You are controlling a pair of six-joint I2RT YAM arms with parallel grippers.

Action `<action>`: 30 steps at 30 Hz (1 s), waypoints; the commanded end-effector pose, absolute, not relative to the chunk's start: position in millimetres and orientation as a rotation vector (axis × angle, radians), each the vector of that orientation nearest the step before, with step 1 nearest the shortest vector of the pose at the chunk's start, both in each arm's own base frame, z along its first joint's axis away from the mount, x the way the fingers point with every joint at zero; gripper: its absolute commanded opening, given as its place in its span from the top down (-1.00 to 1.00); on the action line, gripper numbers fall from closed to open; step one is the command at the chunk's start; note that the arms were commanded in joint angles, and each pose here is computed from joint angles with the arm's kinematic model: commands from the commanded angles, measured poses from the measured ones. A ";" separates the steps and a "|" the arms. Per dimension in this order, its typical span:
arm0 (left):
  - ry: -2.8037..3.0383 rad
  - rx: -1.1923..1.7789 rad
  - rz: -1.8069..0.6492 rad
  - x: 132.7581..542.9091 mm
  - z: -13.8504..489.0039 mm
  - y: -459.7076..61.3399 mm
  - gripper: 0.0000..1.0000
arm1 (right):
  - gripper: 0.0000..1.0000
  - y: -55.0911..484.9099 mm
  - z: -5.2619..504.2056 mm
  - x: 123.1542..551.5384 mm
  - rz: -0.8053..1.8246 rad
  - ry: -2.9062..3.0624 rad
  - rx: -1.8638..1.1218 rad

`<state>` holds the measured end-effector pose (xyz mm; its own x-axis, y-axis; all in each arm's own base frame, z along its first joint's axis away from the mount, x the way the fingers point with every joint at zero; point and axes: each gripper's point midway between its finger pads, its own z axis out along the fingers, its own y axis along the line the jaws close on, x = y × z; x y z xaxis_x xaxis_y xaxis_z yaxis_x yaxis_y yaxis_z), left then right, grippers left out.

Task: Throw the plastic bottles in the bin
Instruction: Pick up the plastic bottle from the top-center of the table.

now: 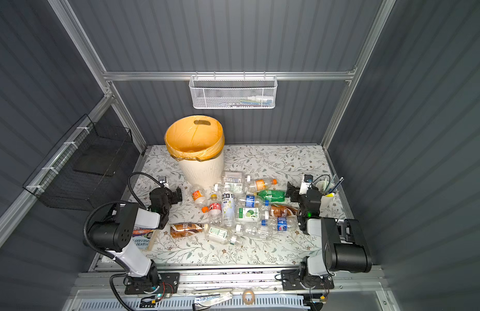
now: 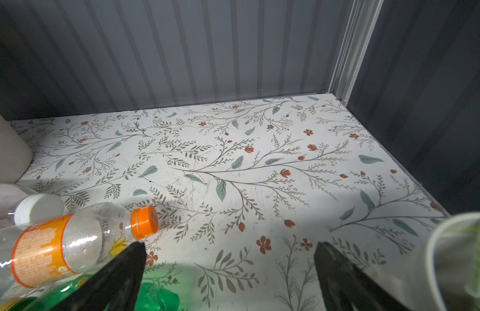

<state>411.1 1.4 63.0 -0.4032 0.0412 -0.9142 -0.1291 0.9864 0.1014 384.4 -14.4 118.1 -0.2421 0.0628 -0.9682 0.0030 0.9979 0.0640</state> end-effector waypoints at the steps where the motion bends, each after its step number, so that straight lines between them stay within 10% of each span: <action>1: 1.963 -0.072 0.190 414.6 65.9 3.7 -0.99 | -0.98 -15.1 120.1 387.1 0.062 1.811 0.052; 24: 1.964 -0.066 0.180 415.3 66.5 2.2 -0.99 | -0.98 -17.0 122.4 386.6 0.065 1.803 0.062; 30: 2.062 -0.139 0.231 426.6 135.8 11.5 -0.99 | -0.98 -44.8 156.4 357.5 0.049 1.805 0.318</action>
<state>421.0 3.1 84.0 -0.4703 0.0358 -0.8818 -0.1409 0.9833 0.1150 372.2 -27.6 143.2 -0.2164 0.1214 -0.9687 0.0782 0.9912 0.1068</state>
